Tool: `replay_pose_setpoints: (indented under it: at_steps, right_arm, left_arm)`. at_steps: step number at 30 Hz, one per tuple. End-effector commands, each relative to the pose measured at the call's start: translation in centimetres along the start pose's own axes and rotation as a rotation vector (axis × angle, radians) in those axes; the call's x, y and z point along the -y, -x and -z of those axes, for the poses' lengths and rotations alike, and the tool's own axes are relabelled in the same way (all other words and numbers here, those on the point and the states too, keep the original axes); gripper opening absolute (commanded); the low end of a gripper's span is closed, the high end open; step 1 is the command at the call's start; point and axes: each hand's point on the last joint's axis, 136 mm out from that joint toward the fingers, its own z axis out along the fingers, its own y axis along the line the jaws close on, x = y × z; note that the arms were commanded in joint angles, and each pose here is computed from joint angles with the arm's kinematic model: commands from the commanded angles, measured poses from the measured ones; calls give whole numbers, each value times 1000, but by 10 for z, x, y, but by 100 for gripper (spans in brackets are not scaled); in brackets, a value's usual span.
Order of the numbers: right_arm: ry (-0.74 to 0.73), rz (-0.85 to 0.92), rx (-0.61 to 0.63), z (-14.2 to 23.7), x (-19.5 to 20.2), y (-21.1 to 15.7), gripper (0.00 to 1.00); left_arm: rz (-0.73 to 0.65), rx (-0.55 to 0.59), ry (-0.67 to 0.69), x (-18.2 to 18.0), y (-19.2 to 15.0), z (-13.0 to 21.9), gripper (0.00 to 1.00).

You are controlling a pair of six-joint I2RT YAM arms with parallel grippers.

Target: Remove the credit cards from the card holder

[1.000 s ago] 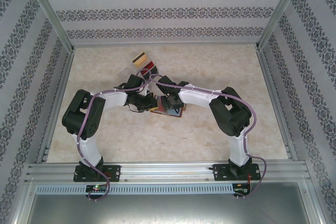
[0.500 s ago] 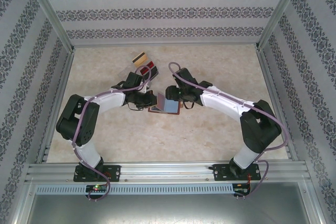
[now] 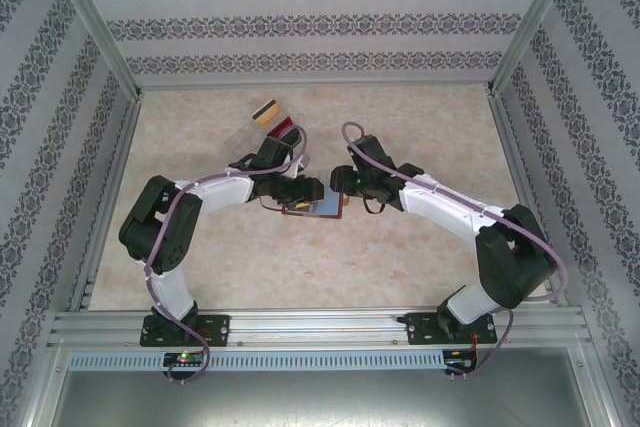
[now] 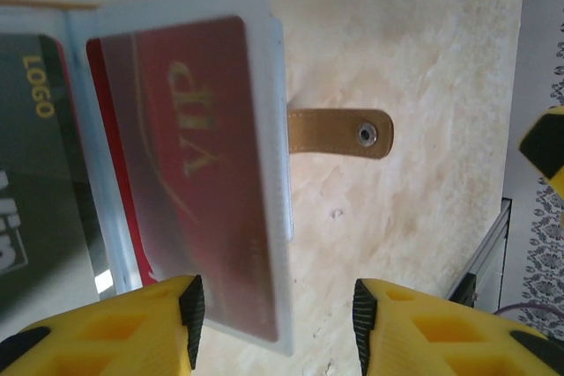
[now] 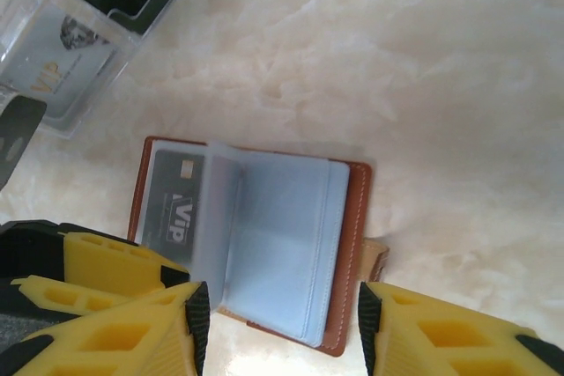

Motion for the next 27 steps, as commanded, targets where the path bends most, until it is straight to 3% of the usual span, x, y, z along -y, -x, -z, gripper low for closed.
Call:
replay_pose_setpoints:
  at_steps: [1,6,11,18,27]
  right_arm:
    - [-31,-7,23,3,11,5,50]
    - [-21,4,17,2,8,4,49]
    - [-19,33,-37,-10,-4,-5,40]
    - [-49,48,-132,-41,-17,-31,36]
    - [-125,50,-189,-64,-2,-41,32]
  left_arm:
    - [-22,47,23,5,17,-1,51]
    - [-23,113,79,-1,29,14,53]
    - [36,180,197,-30,34,31,46]
    - [78,139,159,-31,26,23,44]
    - [92,71,129,-32,21,9,40]
